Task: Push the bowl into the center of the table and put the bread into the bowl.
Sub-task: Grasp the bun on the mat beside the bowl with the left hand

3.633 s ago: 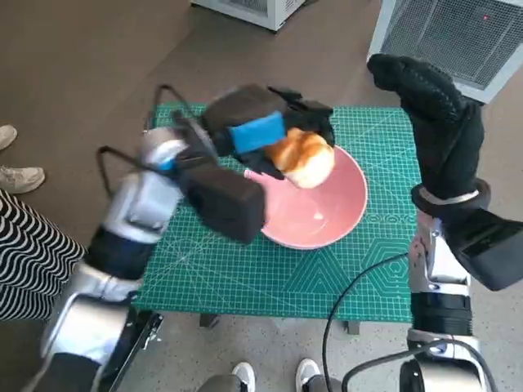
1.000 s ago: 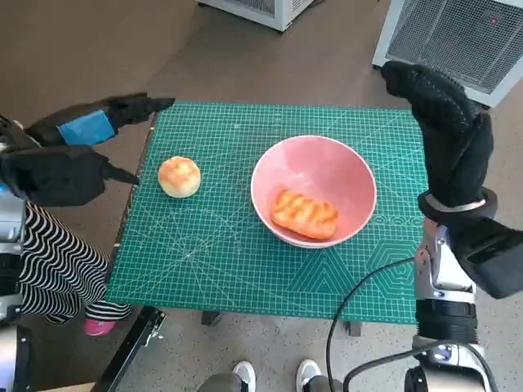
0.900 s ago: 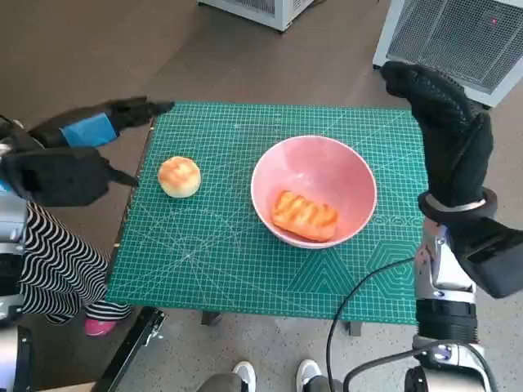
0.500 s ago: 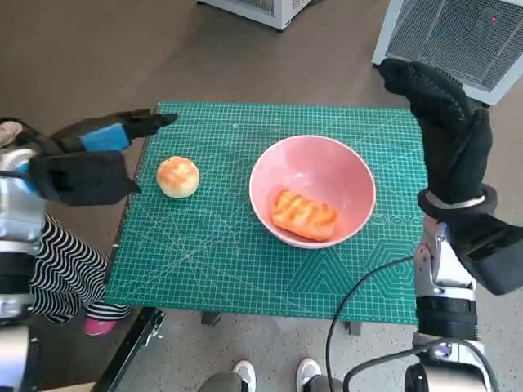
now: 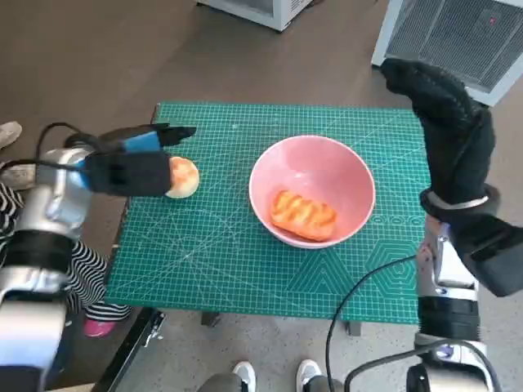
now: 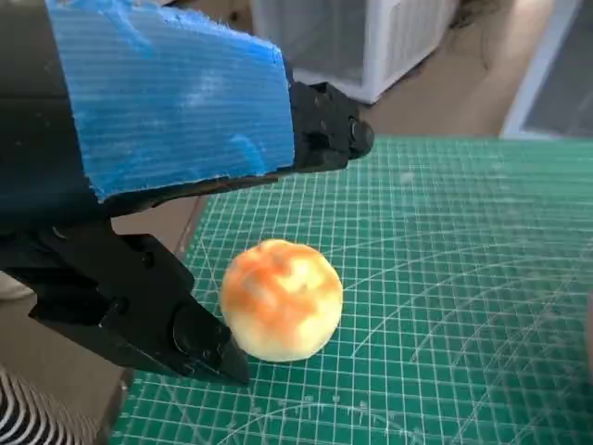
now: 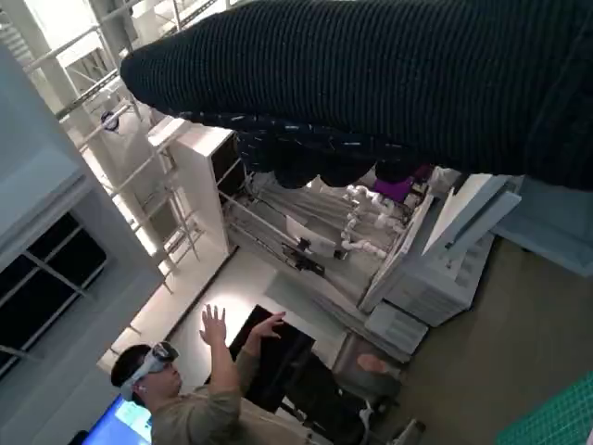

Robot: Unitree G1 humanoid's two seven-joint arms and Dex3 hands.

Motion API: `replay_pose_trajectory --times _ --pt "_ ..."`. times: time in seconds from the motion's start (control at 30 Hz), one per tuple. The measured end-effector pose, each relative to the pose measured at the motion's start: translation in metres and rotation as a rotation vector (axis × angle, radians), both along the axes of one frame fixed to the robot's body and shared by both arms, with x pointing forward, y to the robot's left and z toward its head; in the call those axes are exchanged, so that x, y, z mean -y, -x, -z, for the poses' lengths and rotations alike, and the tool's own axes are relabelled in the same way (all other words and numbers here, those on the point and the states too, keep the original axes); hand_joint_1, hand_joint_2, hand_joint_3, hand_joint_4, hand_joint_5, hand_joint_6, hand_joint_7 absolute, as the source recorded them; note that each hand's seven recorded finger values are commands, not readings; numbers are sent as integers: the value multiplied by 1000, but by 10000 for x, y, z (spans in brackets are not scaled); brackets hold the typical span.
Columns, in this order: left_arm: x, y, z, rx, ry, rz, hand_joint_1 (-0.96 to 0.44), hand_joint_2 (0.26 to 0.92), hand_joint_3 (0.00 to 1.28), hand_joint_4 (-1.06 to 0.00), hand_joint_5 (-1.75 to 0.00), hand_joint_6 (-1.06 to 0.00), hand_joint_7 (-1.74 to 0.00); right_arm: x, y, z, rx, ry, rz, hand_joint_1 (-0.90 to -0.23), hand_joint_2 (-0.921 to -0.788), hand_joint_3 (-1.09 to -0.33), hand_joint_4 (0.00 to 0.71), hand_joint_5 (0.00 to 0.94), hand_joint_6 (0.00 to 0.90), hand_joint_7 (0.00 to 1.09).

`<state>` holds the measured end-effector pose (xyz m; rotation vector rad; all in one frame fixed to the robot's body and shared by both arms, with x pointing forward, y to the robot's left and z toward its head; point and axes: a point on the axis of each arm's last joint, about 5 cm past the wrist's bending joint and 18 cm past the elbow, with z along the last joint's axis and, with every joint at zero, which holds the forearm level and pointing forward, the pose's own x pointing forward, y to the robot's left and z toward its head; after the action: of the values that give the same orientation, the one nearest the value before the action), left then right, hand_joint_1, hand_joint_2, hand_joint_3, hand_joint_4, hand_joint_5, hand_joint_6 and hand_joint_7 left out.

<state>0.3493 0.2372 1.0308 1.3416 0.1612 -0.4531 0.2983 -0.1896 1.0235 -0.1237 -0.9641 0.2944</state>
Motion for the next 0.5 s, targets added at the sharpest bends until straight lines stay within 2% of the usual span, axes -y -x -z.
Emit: replay_pose_trajectory --times 0.3,0.5 --pt "85 -54 106 -30 -51 -23 69 725 4 -55 -4 -221 -18 6 8 -18 3 4 -1 -696 -921 -739 143 2 -1 529" --pt "156 -84 169 -17 -113 -49 121 778 33 -162 -20 -302 -33 23 25 -18 -4 9 2 -690 -921 -740 142 2 -1 530"
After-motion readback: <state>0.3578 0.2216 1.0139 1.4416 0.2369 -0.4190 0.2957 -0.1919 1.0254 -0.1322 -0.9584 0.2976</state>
